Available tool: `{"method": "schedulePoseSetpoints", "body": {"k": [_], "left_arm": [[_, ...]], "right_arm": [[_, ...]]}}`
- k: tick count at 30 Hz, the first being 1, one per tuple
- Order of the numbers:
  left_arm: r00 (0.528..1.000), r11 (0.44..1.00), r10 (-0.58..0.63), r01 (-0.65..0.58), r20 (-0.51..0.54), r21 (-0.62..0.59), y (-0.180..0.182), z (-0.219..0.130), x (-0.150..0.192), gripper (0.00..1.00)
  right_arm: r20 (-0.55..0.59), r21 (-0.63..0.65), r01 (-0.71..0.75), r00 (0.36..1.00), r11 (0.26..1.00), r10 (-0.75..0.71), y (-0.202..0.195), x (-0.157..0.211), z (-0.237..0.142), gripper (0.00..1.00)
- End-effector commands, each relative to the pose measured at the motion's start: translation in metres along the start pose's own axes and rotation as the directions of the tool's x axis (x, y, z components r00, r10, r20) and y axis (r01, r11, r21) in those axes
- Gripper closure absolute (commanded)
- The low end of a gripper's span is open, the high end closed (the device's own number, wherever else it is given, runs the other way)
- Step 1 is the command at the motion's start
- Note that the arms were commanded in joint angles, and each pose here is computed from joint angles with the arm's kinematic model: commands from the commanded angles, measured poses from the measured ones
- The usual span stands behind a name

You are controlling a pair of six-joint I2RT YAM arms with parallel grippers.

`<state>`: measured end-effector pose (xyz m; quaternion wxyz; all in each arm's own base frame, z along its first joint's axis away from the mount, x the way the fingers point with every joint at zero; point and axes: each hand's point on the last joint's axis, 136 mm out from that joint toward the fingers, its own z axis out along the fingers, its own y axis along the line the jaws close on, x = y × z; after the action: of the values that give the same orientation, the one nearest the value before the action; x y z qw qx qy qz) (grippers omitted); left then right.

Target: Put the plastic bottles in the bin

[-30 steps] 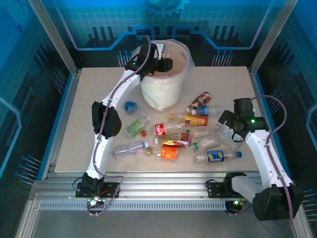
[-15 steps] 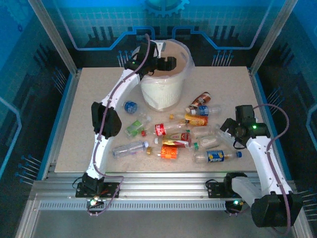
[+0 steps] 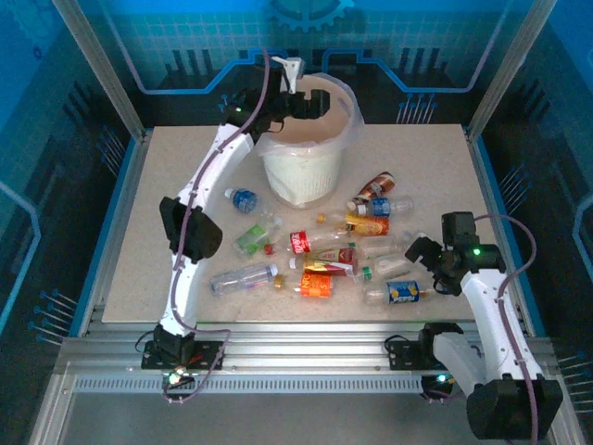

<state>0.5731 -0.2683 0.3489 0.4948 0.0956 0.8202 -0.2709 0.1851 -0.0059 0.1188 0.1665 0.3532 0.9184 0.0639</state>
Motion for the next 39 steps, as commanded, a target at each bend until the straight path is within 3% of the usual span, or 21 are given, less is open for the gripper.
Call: {"method": "schedulePoseSetpoints", "body": {"k": [1,6,11,17,22,25,30,35,39], "left_arm": [[0.996,0.999,0.027,-0.031,0.088,0.043,-0.032,-0.059,-0.042,0.01],[0.993,0.997,0.037,-0.045,0.111,0.064,-0.048,-0.101,-0.039,0.01],[0.978,0.989,0.078,-0.100,0.193,0.107,-0.072,-0.148,-0.013,0.01],[0.961,0.978,0.153,-0.180,0.232,0.101,-0.091,-0.185,0.057,0.01],[0.935,0.937,0.277,-0.314,0.224,0.153,-0.116,-0.199,0.138,0.01],[0.889,0.870,0.426,-0.454,0.170,0.190,-0.132,-0.200,0.197,0.01],[0.747,0.707,0.658,-0.656,0.092,0.264,-0.153,-0.200,0.291,0.01],[0.679,0.639,0.734,-0.694,0.007,0.331,-0.145,-0.198,0.351,0.01],[0.626,0.604,0.779,-0.733,-0.036,0.311,-0.130,-0.193,0.374,0.01]], "right_arm": [[-0.101,-0.037,-0.041,0.994,0.998,0.037,-0.001,0.026,0.000,0.00],[-0.162,-0.035,-0.058,0.985,0.998,0.052,-0.004,0.043,0.002,0.00],[-0.217,-0.046,-0.070,0.974,0.996,0.059,0.000,0.057,0.007,0.00],[-0.260,-0.023,-0.062,0.964,0.998,0.054,-0.001,0.069,0.011,0.01],[-0.277,-0.037,-0.079,0.959,0.996,0.066,0.001,0.076,0.019,0.03],[-0.285,-0.042,-0.086,0.956,0.995,0.071,0.002,0.079,0.023,0.05],[-0.288,-0.050,-0.079,0.956,0.996,0.061,0.004,0.081,0.027,0.07],[-0.302,-0.059,-0.085,0.951,0.995,0.064,0.006,0.085,0.034,0.07],[-0.301,-0.066,-0.088,0.952,0.994,0.064,0.009,0.085,0.038,0.07]]}}
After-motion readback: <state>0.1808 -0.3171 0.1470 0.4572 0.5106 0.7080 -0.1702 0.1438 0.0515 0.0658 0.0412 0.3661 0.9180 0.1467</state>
